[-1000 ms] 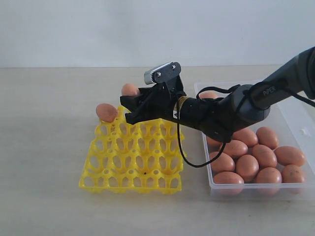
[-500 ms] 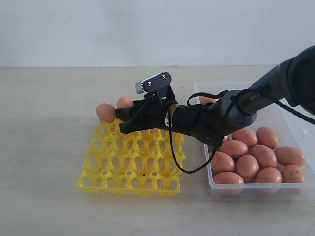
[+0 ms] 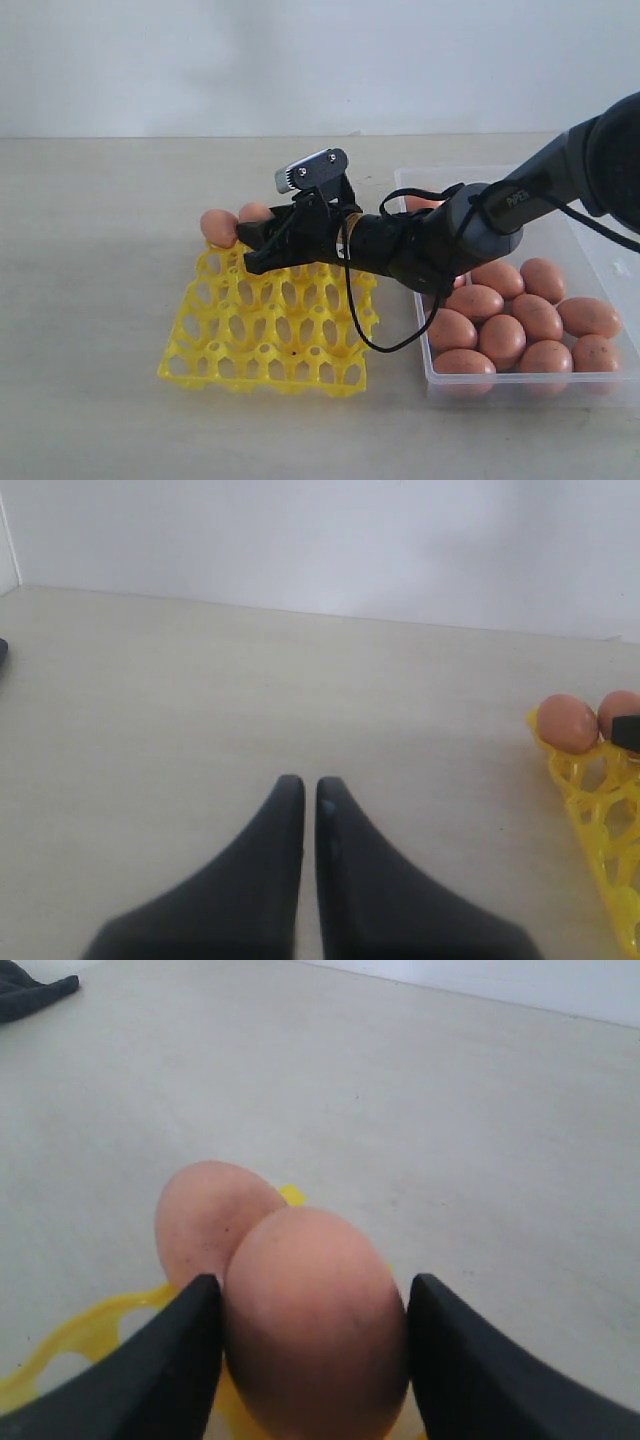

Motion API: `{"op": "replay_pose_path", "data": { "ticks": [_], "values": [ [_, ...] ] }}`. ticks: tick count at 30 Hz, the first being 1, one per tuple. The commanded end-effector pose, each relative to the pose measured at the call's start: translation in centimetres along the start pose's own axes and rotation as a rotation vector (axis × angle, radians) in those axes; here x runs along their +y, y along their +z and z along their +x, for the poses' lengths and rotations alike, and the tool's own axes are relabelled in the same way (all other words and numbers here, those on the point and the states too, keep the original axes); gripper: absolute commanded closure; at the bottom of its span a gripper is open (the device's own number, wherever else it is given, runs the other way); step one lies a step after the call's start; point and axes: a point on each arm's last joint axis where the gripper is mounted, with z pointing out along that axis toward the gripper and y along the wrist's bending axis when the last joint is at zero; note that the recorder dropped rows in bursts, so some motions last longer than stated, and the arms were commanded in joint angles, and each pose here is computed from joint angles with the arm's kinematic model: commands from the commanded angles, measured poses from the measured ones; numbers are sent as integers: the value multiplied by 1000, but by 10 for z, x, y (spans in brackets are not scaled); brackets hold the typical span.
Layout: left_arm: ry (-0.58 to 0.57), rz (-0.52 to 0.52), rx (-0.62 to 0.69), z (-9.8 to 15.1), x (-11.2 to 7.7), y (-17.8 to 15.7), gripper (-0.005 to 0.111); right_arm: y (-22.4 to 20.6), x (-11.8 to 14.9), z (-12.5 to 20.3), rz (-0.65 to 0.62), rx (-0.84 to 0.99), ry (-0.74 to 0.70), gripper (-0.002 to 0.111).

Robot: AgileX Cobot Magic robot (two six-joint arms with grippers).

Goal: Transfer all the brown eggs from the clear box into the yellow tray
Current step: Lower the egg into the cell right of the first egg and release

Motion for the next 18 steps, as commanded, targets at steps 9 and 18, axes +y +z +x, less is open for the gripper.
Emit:
{"op": "replay_pose_path", "data": {
  "ticks": [9, 18],
  "values": [
    [3, -3, -8, 0, 0, 0, 103, 1, 0, 0, -2, 0, -29, 57],
    [3, -3, -8, 0, 0, 0, 103, 0, 1, -2, -3, -3, -32, 43]
  ]
}}
